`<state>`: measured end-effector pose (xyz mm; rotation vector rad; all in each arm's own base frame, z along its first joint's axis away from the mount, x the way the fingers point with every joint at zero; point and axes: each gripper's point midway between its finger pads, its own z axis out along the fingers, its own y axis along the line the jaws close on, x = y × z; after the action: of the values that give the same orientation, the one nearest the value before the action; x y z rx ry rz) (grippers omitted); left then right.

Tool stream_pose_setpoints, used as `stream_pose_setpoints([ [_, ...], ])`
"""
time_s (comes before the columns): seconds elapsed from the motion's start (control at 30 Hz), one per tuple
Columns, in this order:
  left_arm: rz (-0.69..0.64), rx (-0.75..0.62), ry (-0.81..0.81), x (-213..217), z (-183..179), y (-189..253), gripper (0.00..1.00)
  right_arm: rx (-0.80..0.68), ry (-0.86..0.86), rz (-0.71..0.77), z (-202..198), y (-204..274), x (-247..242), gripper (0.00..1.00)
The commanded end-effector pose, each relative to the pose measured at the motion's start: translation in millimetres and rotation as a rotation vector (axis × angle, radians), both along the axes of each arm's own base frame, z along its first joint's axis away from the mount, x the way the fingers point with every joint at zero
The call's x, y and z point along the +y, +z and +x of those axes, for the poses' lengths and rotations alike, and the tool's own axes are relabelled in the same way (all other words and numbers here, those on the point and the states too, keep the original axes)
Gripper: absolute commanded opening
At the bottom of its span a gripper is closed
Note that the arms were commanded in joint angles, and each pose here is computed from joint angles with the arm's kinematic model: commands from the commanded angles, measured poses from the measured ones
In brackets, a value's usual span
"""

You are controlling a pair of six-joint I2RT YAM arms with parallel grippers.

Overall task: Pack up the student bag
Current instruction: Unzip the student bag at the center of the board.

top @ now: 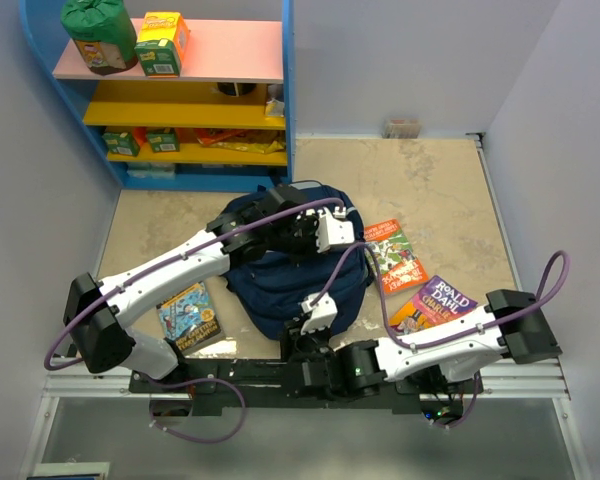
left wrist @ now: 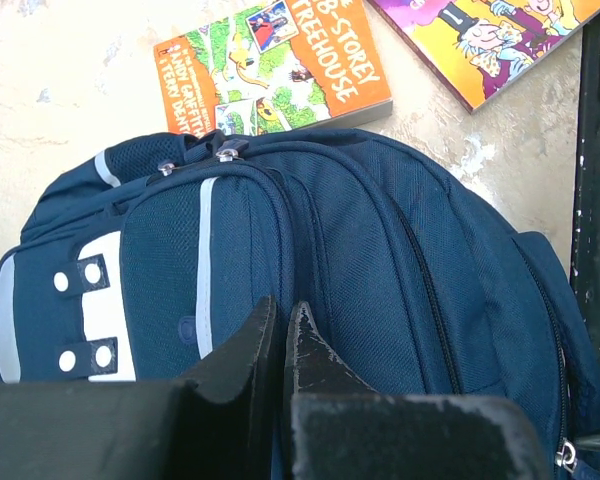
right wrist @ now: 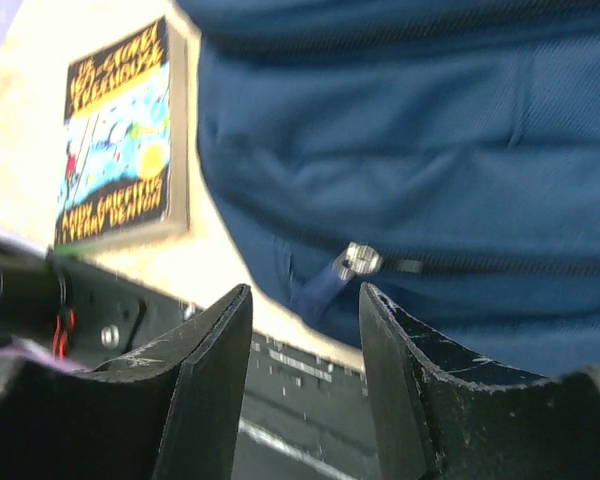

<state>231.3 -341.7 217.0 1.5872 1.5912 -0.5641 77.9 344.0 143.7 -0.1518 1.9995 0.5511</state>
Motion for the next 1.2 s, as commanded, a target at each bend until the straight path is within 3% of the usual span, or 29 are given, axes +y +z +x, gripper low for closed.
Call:
stream_pose_setpoints([
  [0.0,-0.127,-0.117,-0.034,-11.1,4.7,55.0,0.0,0.017,-0.073,0.069,18.2,17.4,5.6,0.5],
  [0.53,-0.136,-0.132,-0.045,-11.4,4.5,60.2,0.0,0.064,-0.069,-0.064,23.0,-13.6,14.0,0.38],
  [0.63,-0.139,-0.132,-0.047,-13.4,5.0,61.1,0.0,0.074,-0.081,-0.069,22.7,-18.2,13.2,0.3],
  [0.73,-0.149,-0.126,-0.045,-16.2,5.8,63.3,0.0,0.066,-0.092,-0.061,24.0,-15.7,11.4,0.12],
  [0.83,-0.159,-0.132,-0.044,-19.4,8.2,66.5,0.0,0.028,-0.063,-0.057,24.5,-5.2,15.7,0.0],
  [1.17,-0.173,-0.119,-0.03,-31.3,17.2,72.9,0.0,-0.149,0.071,-0.179,-4.7,20.3,61.9,0.0],
])
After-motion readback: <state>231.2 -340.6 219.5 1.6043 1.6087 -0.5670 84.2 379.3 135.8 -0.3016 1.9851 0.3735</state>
